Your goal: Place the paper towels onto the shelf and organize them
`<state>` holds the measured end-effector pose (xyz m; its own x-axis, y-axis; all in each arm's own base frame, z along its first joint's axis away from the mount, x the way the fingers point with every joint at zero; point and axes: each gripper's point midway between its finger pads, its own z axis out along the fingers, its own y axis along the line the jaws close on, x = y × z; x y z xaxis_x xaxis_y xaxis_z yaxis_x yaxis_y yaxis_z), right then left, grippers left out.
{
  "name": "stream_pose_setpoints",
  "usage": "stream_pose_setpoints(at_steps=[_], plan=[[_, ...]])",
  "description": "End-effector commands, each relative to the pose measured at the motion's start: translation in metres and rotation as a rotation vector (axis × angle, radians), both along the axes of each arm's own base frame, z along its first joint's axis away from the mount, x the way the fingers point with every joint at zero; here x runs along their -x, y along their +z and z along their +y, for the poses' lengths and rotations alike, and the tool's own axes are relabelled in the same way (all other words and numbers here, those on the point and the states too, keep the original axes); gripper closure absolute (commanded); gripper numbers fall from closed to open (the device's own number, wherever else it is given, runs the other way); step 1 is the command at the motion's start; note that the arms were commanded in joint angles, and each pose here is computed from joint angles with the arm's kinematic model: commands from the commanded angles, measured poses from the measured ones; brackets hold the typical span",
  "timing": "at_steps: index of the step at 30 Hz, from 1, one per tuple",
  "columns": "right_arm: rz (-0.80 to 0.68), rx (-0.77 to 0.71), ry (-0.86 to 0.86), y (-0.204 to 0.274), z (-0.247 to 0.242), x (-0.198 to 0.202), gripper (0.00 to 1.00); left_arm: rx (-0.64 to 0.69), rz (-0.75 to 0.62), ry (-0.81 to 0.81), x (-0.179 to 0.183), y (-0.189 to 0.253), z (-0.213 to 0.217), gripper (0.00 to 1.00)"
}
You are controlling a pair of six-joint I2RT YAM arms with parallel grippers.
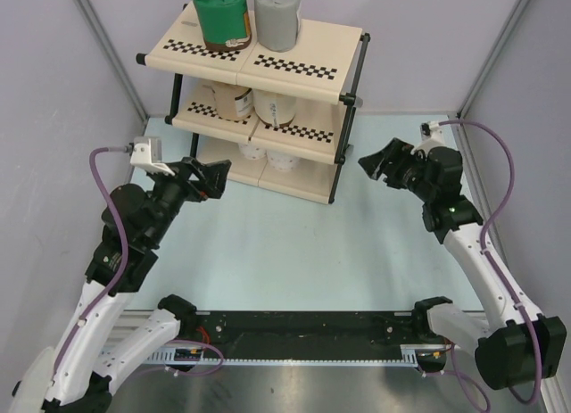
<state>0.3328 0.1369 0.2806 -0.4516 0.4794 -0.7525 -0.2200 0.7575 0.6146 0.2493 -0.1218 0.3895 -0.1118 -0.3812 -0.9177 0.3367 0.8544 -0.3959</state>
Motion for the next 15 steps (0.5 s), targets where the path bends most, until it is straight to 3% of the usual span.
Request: stream_pose_setpoints(at_steps=[1, 7, 15], plan=[[-0.235, 0.038, 0.075, 0.038, 0.024, -0.018, 0.16, 0.031, -0.015, -0.016, 0.003, 0.007, -0.001, 0.02], [-0.281, -0.001, 0.107, 0.037, 0.042, -0.041, 0.17, 0.011, -0.021, 0.005, 0.006, 0.009, 0.005, 0.01], [-0.263, -0.064, 0.125, 0.017, 0.051, -0.076, 0.27, -0.008, -0.023, 0.017, 0.009, 0.01, 0.009, 0.01]])
